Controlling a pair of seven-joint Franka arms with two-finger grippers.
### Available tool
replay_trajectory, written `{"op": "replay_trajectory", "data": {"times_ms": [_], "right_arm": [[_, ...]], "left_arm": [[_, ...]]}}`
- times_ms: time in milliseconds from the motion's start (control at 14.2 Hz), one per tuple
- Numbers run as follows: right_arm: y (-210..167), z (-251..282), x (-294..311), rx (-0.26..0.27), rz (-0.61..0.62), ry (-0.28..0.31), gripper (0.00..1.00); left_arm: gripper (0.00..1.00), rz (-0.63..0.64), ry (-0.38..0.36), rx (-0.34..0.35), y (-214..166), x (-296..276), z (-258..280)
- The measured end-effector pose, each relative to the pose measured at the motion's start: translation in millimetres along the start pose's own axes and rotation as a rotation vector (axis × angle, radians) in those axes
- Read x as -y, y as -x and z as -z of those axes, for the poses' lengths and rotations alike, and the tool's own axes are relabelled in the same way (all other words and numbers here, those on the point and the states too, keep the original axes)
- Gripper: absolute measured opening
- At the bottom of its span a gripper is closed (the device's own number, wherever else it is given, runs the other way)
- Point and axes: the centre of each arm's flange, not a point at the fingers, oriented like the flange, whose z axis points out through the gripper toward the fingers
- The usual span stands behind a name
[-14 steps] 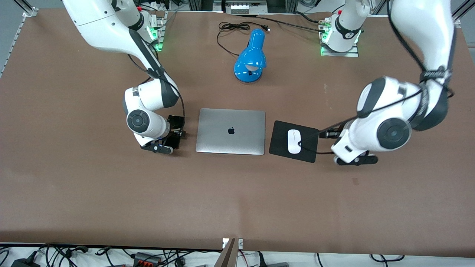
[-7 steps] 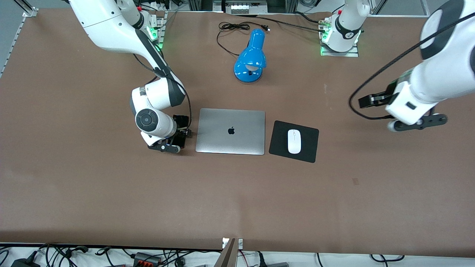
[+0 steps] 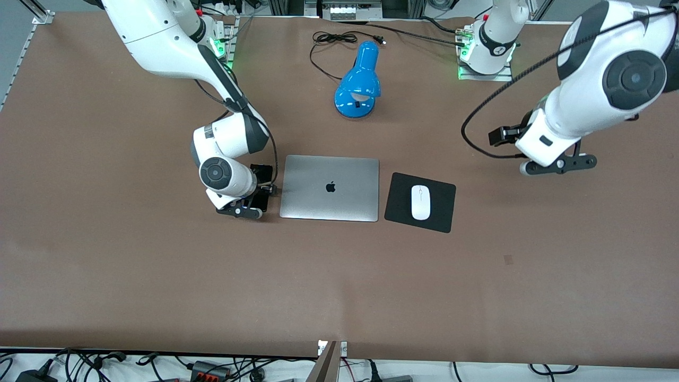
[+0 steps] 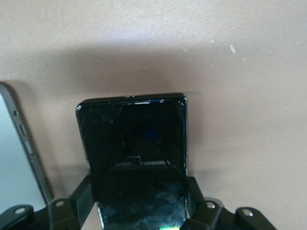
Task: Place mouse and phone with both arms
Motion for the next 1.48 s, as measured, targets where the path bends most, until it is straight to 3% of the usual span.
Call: {"op": "replay_trajectory", "data": {"times_ms": [495,636,777,1130,1484], "right_arm": [[1.0,-0.7,1.7,0.002,-0.001,-0.002,0.80],[0.7,-3.8,2.3,0.010,-0.018,-0.018,0.97],[-4.2,4.9,6.0,-0.004,-0.020,-0.032,1.00],[-31.3,125.0,2.9,-0.006,-0.031,-0.044,1.00],[-55.2,261.3,-79.2,-0.055,0.005,-0.083,1.00]], "left_arm": [[1.00,0.086,0.043,-0.058,-17.8,53.6,21.3],[1.00,0.099,0.054,-0.070,-25.1,61.0,27.3],[1.00,0.109,0.060,-0.072,-30.2,67.8,28.9],[1.00,0.126,0.067,-0.044,-41.5,94.5,21.2],[1.00,0.111,0.069,-0.090,-29.2,85.9,37.2]]}}
